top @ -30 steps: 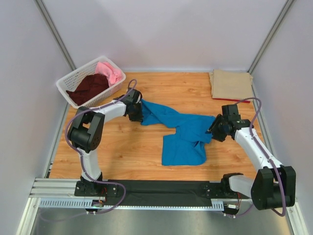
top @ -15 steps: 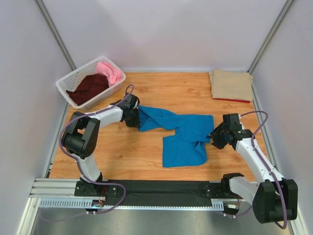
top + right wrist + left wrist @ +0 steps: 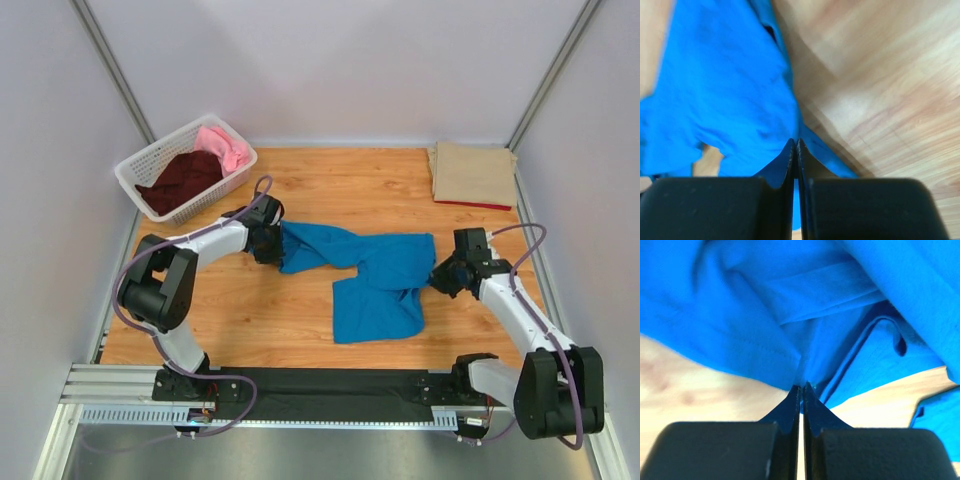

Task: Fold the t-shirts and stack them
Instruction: Flatten the tshirt out

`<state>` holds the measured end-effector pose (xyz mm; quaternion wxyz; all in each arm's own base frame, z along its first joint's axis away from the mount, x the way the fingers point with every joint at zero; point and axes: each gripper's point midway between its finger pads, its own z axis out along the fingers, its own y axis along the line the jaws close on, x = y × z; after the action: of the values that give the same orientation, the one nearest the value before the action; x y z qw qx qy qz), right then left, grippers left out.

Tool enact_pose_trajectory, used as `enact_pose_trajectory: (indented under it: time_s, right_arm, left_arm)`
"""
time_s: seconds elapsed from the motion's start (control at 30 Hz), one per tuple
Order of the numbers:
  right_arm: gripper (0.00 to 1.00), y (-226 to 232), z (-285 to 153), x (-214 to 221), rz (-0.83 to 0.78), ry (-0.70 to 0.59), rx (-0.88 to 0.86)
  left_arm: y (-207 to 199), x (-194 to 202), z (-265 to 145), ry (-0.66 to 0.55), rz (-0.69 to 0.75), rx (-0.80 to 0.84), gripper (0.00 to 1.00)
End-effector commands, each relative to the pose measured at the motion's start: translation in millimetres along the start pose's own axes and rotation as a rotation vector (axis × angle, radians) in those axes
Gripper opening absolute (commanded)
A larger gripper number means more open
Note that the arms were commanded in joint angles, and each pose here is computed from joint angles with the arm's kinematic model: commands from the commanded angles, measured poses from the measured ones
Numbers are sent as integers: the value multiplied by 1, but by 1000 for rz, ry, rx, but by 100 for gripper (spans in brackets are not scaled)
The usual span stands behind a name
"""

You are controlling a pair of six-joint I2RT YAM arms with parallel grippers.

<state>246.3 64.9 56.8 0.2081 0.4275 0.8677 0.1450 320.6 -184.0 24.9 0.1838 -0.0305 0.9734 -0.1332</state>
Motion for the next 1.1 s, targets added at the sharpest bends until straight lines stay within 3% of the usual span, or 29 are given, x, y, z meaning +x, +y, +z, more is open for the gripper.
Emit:
enact_pose_trajectory:
  time_s: [0.0,0.17,0.37,0.5,0.77,0.87,1.07]
  right_arm:
    - [0,36,-44,-65,-69,-244,-52]
    - [0,53,-116,-103,-131,-433,-80]
    - [0,57,-133,-102,-158,-447,-123]
    - [0,68,-136,-97,-170,-426,-188]
    - [0,77,-137,-81,-189,-363,-265]
    - [0,80,-141,-77,-194,-356,-295]
    - [0,76,-135,-67,-206,-322,-317]
  left_arm:
    - [12,-16,-40,-72,10,-96,0]
    - [35,-10,-78,-108,9,-204,0]
    - [69,22,-90,-48,10,-338,0]
    - [83,28,-106,-88,-12,-394,20]
    - [26,-1,-132,-286,-13,-51,58]
    - [26,-1,-120,-266,-66,-36,59]
    - [37,3,-79,-172,-216,17,52]
